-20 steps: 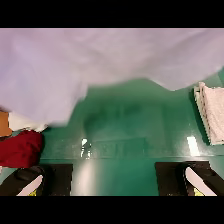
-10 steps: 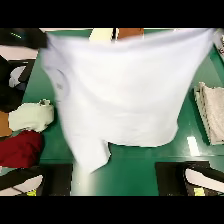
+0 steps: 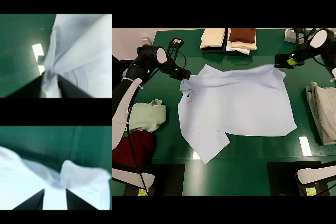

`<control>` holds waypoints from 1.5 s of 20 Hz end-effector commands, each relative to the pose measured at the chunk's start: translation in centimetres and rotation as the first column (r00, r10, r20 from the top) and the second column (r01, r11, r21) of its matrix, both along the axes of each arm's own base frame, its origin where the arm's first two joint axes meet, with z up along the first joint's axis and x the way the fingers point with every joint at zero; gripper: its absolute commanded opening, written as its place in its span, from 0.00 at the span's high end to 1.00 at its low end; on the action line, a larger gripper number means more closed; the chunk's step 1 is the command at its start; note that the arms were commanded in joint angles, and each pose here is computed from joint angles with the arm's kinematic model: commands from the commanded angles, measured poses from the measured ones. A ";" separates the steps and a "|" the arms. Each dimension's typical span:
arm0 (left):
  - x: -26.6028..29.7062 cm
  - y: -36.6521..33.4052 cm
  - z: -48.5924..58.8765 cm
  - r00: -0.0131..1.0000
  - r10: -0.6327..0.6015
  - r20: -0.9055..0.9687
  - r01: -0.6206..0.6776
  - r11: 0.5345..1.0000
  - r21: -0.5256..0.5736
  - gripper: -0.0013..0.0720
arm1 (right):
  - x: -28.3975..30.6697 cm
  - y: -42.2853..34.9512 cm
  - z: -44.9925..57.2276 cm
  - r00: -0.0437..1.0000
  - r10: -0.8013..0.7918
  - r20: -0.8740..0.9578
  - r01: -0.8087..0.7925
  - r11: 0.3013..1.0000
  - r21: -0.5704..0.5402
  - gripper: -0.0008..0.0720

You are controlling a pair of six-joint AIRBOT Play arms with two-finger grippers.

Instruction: Fold the shirts.

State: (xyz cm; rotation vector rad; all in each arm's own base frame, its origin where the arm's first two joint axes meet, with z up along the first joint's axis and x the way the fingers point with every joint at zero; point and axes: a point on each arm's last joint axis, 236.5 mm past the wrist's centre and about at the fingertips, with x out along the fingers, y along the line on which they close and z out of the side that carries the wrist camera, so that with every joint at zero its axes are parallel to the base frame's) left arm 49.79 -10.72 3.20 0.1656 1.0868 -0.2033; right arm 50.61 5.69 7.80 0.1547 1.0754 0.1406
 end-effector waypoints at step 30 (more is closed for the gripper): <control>-20.6 2.0 -6.0 0.927 0.107 -0.360 -0.166 0.977 -0.137 0.32 | -28.1 -5.3 -17.2 0.782 -0.243 -0.574 0.344 0.936 0.072 0.61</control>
